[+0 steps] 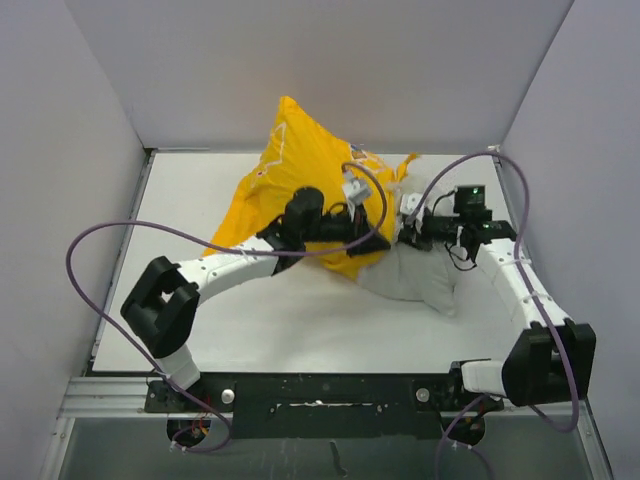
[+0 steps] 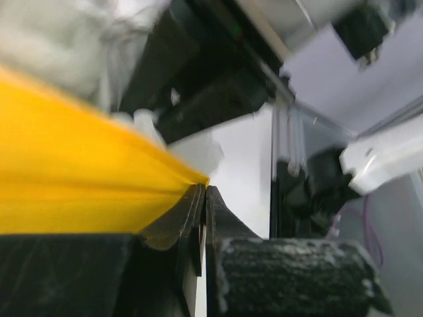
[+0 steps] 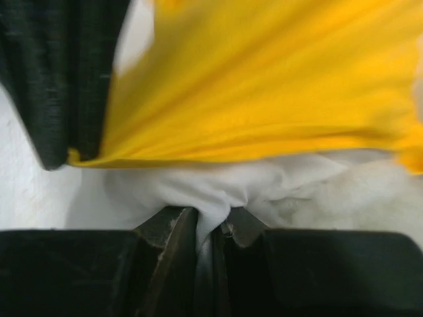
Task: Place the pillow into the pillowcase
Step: Stuff the pillow into the pillowcase.
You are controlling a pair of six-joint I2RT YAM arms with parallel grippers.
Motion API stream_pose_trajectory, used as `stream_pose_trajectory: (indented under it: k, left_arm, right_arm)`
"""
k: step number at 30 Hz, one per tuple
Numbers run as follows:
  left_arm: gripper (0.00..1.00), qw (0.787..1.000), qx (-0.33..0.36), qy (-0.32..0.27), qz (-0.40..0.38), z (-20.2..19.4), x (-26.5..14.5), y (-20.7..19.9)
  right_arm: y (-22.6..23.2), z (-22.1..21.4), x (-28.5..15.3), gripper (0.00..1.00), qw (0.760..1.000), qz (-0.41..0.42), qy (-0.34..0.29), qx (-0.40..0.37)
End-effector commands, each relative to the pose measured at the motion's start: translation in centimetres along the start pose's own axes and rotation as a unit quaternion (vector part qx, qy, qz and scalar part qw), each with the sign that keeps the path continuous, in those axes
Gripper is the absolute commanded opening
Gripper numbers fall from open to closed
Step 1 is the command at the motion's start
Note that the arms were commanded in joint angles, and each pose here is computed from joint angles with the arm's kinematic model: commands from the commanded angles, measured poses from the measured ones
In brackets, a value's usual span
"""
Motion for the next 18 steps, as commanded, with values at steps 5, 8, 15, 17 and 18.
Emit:
stream_pose_trajectory:
  k: [5,8,15,17,18]
  left_arm:
    - [0.00,0.998,-0.059,0.032,-0.012,-14.2,-0.3,-3.9]
    - [0.00,0.998,-0.065,0.027,0.004,-15.1,-0.9,-3.8]
    - [0.00,0.998,-0.055,0.003,0.036,-13.2,-2.6,-2.7]
    - [0.00,0.998,-0.050,-0.003,0.039,-12.7,-3.1,-2.8]
    - [0.00,0.998,-0.051,-0.001,0.040,-12.9,-3.4,-3.0]
  right_arm:
    - [10.3,-10.4,0.2,0.20,0.970,0.199,0.115,0.078]
    - [12.1,-8.9,-1.3,0.36,0.965,0.226,0.104,0.088]
    - [9.0,0.7,-7.8,0.71,0.987,0.142,0.015,0.070]
    - [6.9,2.7,-9.7,0.75,0.993,0.101,0.005,0.067]
    - [5.7,3.4,-10.4,0.78,0.994,0.082,0.000,0.067]
Point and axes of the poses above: each gripper's point midway between its finger pads, its own x axis out along the fingers, its own y axis along the line the jaws close on, z = x × y, the point moved 3 cm from there along -x, back along the fingers, and after that the axes turned 13 degrees about x, right-handed, at the moved point
